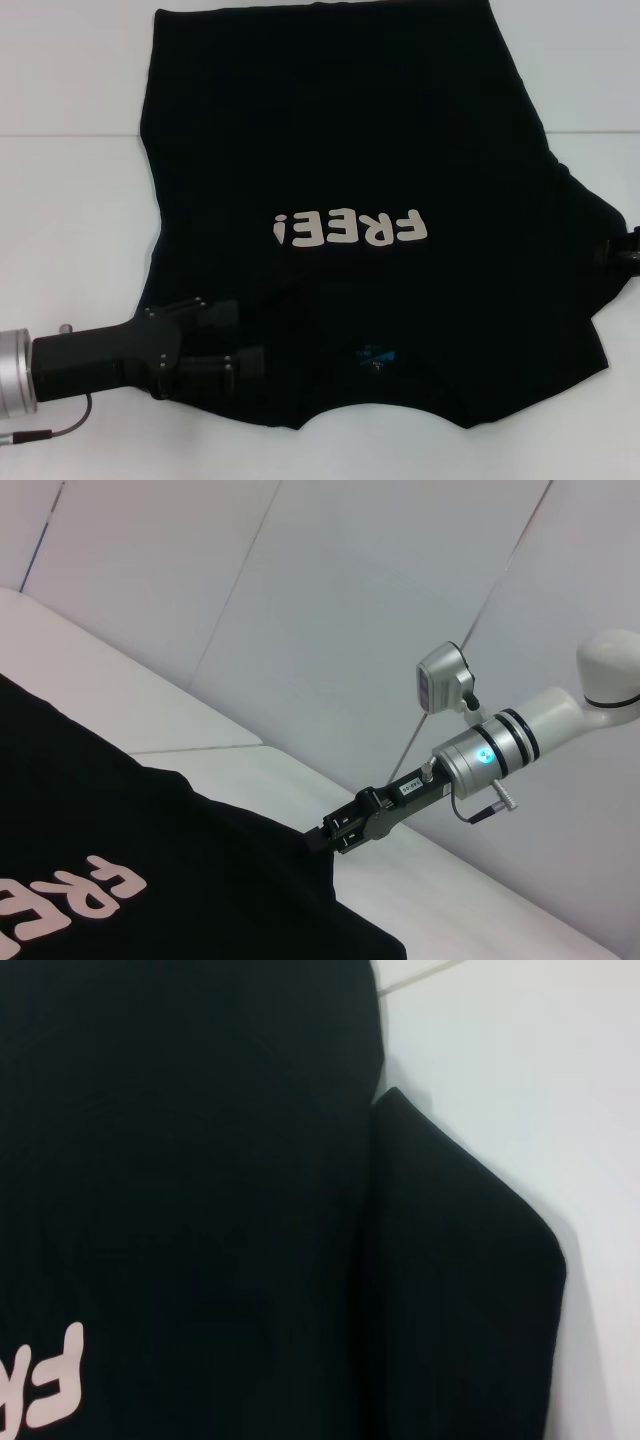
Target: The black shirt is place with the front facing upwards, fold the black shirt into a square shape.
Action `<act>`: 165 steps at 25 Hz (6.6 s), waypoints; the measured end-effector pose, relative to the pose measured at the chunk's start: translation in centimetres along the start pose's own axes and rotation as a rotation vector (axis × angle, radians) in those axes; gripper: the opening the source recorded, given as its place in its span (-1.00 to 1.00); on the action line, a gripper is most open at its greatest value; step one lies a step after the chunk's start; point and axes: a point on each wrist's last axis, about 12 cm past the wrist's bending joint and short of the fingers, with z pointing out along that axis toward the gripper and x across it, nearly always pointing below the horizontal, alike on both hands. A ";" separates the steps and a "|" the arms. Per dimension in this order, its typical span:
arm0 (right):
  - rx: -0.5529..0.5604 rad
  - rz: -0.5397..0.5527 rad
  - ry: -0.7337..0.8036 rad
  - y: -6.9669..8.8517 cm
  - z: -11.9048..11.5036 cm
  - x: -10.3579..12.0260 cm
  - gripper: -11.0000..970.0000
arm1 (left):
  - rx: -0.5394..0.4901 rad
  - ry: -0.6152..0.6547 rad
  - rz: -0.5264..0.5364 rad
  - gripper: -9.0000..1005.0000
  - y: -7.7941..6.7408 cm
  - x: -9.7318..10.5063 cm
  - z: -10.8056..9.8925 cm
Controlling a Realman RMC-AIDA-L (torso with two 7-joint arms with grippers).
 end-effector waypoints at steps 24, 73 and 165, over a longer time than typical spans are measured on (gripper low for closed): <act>0.018 0.008 -0.077 -1.6 -1.7 -0.2 -0.87 | 0.000 -0.007 0.000 0.89 0.0 -0.1 0.0; -0.066 -0.256 0.009 5.2 -0.6 -2.2 -0.08 | -0.016 -0.002 -0.015 0.88 0.3 -0.2 0.3; -0.124 -0.291 0.307 2.1 -6.7 -0.1 0.94 | -0.525 0.440 -0.663 -0.97 5.7 -4.2 -2.7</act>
